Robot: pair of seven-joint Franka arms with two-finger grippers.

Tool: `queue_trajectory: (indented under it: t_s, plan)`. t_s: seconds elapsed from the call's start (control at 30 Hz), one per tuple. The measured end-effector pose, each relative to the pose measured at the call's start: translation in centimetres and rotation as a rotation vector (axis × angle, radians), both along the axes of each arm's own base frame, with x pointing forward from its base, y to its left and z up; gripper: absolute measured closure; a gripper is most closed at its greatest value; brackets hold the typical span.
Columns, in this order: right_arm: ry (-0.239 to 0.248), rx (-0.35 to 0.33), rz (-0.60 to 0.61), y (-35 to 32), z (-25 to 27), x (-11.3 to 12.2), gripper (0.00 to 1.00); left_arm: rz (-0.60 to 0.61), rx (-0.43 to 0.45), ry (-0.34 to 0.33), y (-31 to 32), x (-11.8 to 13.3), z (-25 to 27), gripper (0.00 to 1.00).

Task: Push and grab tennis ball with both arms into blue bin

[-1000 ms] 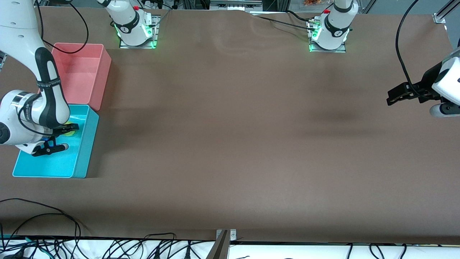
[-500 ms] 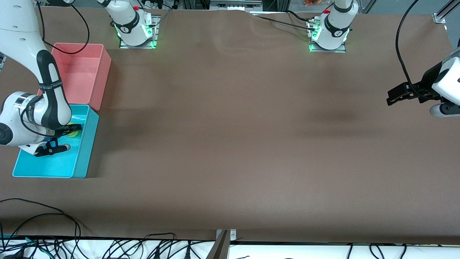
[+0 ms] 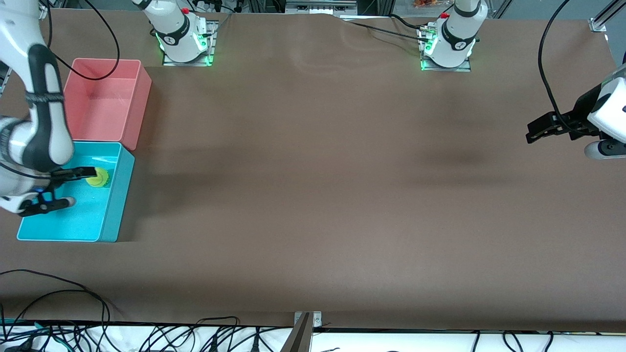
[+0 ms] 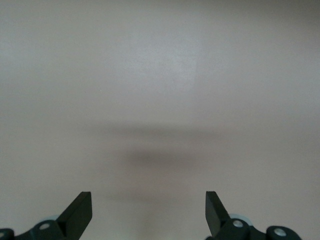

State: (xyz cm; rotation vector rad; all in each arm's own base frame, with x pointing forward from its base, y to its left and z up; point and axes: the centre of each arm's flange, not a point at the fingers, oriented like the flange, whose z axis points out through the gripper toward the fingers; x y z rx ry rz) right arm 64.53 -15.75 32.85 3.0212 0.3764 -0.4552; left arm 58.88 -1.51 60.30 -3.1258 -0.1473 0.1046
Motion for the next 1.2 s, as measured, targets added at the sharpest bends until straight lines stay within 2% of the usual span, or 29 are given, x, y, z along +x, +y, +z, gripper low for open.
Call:
queue_trajectory:
  t_s: [0.2,0.37,0.57,0.8,0.97,1.2]
  plan:
    - [-0.032,0.020,0.008,1.7,7.8,0.2,0.00,0.000,0.000,0.000,0.0,0.0,0.0,0.00]
    - [-0.084,0.089,-0.017,2.7,13.3,-0.7,0.00,0.000,0.000,0.000,0.0,0.0,0.0,0.00]
    - [-0.149,0.110,-0.026,3.8,18.1,-1.5,0.00,0.000,0.000,0.000,0.0,0.0,0.0,0.00]
    - [-0.222,0.116,0.007,7.2,22.6,-0.7,0.00,0.000,0.000,0.000,0.0,0.0,0.0,0.00]
    - [-0.226,0.119,0.013,8.0,23.5,-0.6,0.00,0.000,0.000,0.000,0.0,0.0,0.0,0.00]
    - [-0.165,0.131,-0.006,8.8,23.9,-1.7,0.00,0.000,0.000,0.000,0.0,0.0,0.0,0.00]
